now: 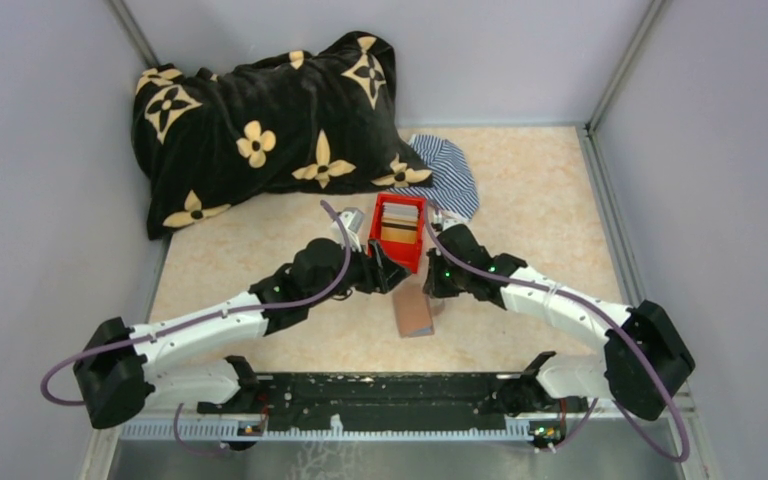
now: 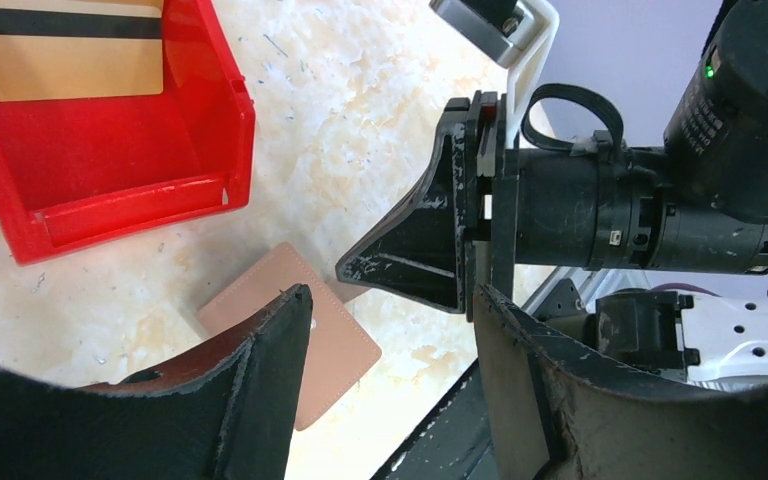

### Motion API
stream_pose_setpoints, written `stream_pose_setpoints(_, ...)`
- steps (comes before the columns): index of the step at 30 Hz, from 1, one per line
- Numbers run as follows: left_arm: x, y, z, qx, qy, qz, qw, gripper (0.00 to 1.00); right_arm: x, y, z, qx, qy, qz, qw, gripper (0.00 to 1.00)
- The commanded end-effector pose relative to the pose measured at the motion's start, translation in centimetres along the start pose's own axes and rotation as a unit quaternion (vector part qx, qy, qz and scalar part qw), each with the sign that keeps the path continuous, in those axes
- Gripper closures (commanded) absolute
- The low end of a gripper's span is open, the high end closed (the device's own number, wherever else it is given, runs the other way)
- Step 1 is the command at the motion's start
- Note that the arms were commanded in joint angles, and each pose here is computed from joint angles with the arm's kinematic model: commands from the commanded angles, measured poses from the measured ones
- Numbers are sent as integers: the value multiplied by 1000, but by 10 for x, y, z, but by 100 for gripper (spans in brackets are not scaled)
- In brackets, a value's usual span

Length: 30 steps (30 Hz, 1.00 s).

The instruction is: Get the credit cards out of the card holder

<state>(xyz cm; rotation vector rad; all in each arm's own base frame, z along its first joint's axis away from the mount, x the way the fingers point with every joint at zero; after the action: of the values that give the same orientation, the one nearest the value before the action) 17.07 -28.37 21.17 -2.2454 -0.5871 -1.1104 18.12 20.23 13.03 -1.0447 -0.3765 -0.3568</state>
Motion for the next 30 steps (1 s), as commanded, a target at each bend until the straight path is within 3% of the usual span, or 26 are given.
stream_pose_setpoints(1,-6,1,4,9,9,8,1000,33,1,4,-9,-17,-7,-10,1000,100)
stream_pose_setpoints(11,-7,5,2,7,10,13,1000,33,-18,22,-28,-37,-5,11,999,100)
stream_pose_setpoints(20,-10,8,4,9,8,18,1000,33,-10,8,0,3,-20,7,1000,100)
stream_pose_setpoints(30,1,-10,9,34,9,-14,999,34,-18,14,30,39,-44,26,998,100)
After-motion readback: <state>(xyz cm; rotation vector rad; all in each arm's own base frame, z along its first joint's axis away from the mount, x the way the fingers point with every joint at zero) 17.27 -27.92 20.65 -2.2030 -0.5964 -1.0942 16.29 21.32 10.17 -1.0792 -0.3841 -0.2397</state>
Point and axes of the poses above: each gripper's point midway between its finger pads, its own y axis out along the fingers, its own z axis along the line the jaws close on, x = y × z, the point moved 6 cm from there along -y, back along the fingers, and after that the axes turned 9 degrees about y, right-handed, at the moved point
